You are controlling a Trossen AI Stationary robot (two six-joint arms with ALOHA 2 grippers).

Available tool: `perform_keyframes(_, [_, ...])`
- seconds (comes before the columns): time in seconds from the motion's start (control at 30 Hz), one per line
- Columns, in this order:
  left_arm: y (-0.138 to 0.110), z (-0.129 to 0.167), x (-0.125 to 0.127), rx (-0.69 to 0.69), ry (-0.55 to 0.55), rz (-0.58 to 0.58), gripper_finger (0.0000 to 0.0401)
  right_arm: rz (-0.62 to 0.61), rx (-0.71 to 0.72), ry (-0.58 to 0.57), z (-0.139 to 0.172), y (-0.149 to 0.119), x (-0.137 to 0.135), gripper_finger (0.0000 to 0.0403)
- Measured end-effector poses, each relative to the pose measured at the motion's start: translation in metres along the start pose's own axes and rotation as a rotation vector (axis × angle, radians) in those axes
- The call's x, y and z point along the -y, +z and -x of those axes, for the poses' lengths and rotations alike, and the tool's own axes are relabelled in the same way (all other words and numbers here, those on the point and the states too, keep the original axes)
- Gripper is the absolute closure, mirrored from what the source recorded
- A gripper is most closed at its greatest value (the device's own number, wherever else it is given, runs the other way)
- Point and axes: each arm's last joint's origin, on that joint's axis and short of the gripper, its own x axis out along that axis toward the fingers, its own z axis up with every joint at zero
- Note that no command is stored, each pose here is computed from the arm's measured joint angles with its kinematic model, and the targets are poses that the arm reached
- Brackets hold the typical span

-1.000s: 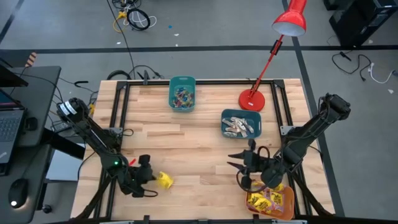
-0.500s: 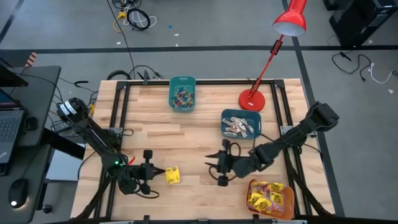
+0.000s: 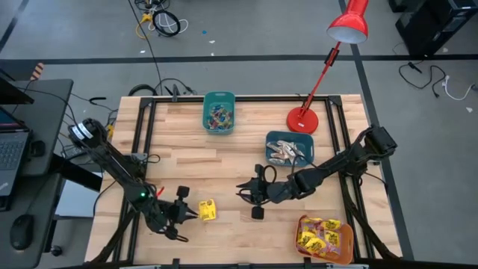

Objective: Sort candy
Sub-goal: Put the yellow candy bag into the orange bin

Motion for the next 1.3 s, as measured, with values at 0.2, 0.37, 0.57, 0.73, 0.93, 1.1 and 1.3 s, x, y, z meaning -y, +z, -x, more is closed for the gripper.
perform_keyframes(0.2, [-0.004,-0.013,0.006,0.014,-0.017,-0.004,0.0289,0.001,0.005,-0.002,0.000,0.001,0.000,0.0298])
perform_keyframes(0.37, [-0.011,-0.028,0.014,0.036,-0.008,0.000,0.0243,0.001,0.006,-0.003,0.000,0.001,0.000,0.0297])
perform_keyframes(0.57, [-0.020,-0.039,0.017,0.027,0.009,0.004,0.0233,0.000,0.007,-0.003,0.000,0.001,0.000,0.0297])
perform_keyframes(0.73, [-0.028,-0.045,0.016,0.002,0.053,0.031,0.0233,0.000,0.006,-0.005,0.000,0.001,0.000,0.0297])
perform_keyframes(0.93, [-0.035,-0.050,0.012,-0.050,0.086,0.095,0.0240,-0.001,0.006,-0.006,0.000,0.001,0.000,0.0297])
perform_keyframes(1.1, [-0.039,-0.052,0.013,-0.064,0.093,0.120,0.0277,0.000,0.007,-0.006,0.000,0.001,0.000,0.0297])
perform_keyframes(1.3, [-0.039,-0.052,0.012,-0.068,0.095,0.075,0.0376,0.000,0.006,-0.005,0.001,0.001,0.000,0.0297])
